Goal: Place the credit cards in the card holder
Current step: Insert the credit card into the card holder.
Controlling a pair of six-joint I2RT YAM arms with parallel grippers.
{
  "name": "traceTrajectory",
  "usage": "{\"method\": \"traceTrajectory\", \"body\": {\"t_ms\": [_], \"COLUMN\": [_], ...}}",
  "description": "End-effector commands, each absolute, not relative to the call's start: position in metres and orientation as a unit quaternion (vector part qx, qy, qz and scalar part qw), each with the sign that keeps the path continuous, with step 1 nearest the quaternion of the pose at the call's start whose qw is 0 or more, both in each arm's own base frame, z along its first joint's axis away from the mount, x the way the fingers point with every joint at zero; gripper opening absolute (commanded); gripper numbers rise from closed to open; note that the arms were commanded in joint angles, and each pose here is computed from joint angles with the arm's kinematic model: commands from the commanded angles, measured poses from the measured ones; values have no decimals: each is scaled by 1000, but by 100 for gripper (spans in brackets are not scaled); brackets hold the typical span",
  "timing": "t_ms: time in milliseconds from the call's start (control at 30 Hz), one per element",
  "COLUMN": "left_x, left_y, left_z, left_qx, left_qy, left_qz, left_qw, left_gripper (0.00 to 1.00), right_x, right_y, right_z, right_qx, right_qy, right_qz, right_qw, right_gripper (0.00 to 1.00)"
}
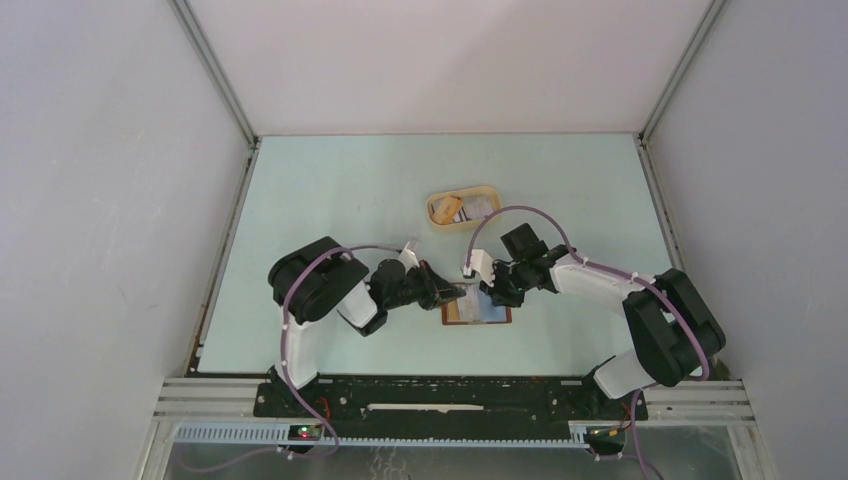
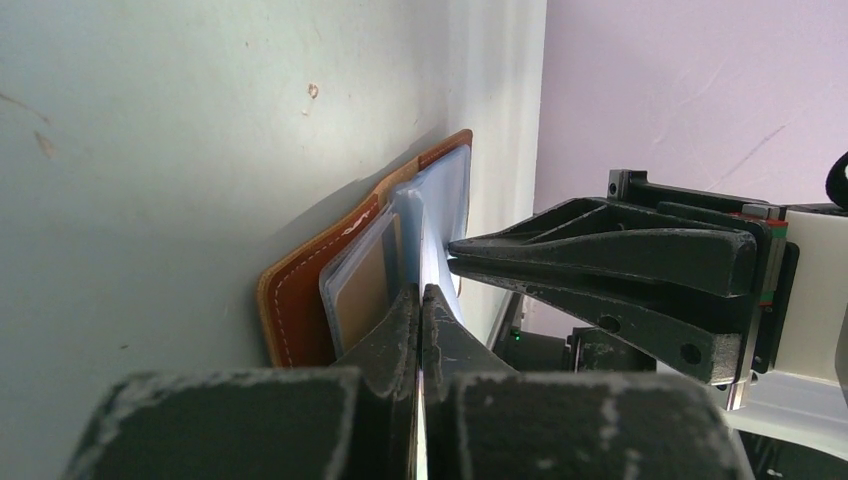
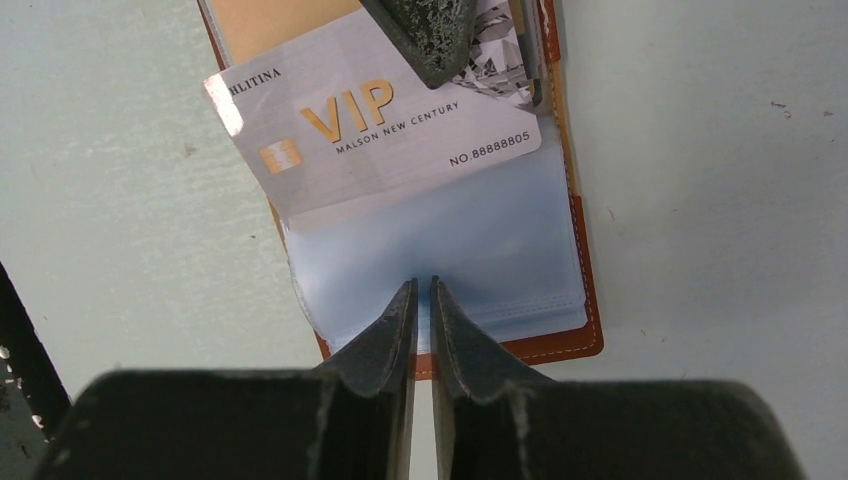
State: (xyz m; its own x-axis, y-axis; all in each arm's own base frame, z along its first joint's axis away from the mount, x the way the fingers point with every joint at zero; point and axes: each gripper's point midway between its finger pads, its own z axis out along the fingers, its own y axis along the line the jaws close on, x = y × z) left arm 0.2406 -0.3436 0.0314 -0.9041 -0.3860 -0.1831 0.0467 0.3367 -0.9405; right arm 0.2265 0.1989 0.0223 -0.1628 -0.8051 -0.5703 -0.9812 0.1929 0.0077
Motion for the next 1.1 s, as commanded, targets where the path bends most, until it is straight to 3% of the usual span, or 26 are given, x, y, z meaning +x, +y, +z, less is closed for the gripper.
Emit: {"method": "traceTrajectory", "body": {"t_ms": [0,800,1067], "left_x": [244,248,249], "left_y": [-350,-361,-363], "left_z": [37,25,22], "left_qx": [-110,-115,-114], "left_qy": [790,801,807], "left_qz": [-577,-570,-564], "left_qw": [177,143,137], "left_gripper": [0,0,4], "right_x": [229,236,211], "right_y": [195,198,231], "right_z": [19,43,76], "right_qx": [-603,-573,-602], "right_qy": [746,755,694], "right_qz": [176,197,274], "right_qw": [219,252,284], "right_gripper": [18,32,27]}}
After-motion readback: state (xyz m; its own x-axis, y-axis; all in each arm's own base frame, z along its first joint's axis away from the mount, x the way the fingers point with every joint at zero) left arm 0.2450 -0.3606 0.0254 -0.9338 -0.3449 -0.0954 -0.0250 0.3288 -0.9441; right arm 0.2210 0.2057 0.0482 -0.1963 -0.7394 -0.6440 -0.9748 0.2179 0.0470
